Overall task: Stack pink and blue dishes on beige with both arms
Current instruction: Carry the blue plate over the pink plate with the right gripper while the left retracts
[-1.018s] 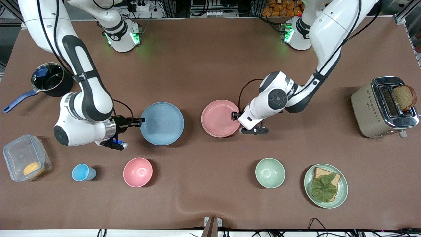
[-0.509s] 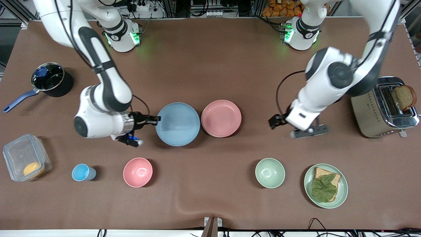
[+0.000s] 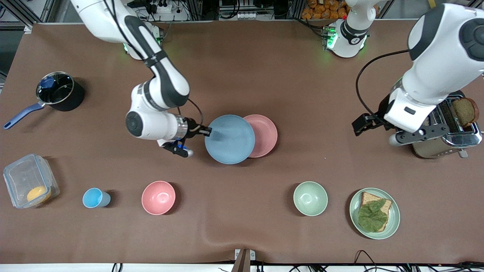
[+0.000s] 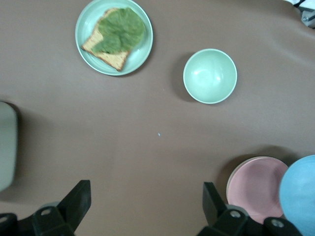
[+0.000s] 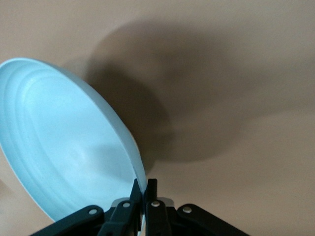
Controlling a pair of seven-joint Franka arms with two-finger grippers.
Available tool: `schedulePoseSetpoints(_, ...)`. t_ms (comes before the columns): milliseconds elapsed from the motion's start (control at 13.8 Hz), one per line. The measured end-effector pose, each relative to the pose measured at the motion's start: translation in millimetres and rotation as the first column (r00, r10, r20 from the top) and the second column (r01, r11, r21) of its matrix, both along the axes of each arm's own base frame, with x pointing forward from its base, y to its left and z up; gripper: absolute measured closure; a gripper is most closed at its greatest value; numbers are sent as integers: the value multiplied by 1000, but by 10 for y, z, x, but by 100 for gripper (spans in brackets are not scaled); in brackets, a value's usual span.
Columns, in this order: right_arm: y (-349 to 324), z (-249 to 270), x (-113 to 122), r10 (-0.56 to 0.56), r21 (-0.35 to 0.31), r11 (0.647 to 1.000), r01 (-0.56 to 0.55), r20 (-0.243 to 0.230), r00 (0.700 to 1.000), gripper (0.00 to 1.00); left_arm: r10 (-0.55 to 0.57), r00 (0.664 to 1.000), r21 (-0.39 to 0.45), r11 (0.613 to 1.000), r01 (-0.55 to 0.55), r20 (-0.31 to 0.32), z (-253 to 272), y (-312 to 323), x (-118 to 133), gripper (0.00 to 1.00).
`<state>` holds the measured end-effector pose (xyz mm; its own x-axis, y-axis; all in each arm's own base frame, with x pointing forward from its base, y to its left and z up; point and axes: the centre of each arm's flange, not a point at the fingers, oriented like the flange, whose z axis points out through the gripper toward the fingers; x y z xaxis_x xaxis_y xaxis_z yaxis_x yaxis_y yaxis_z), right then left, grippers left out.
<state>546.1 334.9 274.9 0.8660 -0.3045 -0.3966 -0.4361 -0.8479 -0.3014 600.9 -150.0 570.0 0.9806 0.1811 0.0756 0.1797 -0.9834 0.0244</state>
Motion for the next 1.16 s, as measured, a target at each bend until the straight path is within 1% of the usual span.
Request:
schedulePoseSetpoints(145, 250, -39, -137, -15, -14, 1000, 15, 10, 1000, 95, -17, 1000, 43, 999, 16, 17, 166, 207, -6, 0)
schedulePoseSetpoints(364, 414, -100, -223, -30, -24, 999, 30, 25, 999, 95, -73, 997, 108, 991, 74, -14, 327, 580, -95, 0)
schedulePoseSetpoints(436, 456, -129, -245, -37, -27, 999, 38, 32, 999, 95, -77, 997, 116, 990, 79, -24, 365, 662, -126, 0)
schedulePoseSetpoints(655, 626, -218, -350, -51, -29, 998, 52, 35, 998, 95, -71, 997, 99, 992, 75, -41, 418, 804, -172, 0)
schedulePoseSetpoints(1164, 855, -294, -534, -33, -32, 999, 34, 36, 999, 95, -80, 995, 74, 994, 84, -63, 503, 930, -265, 0)
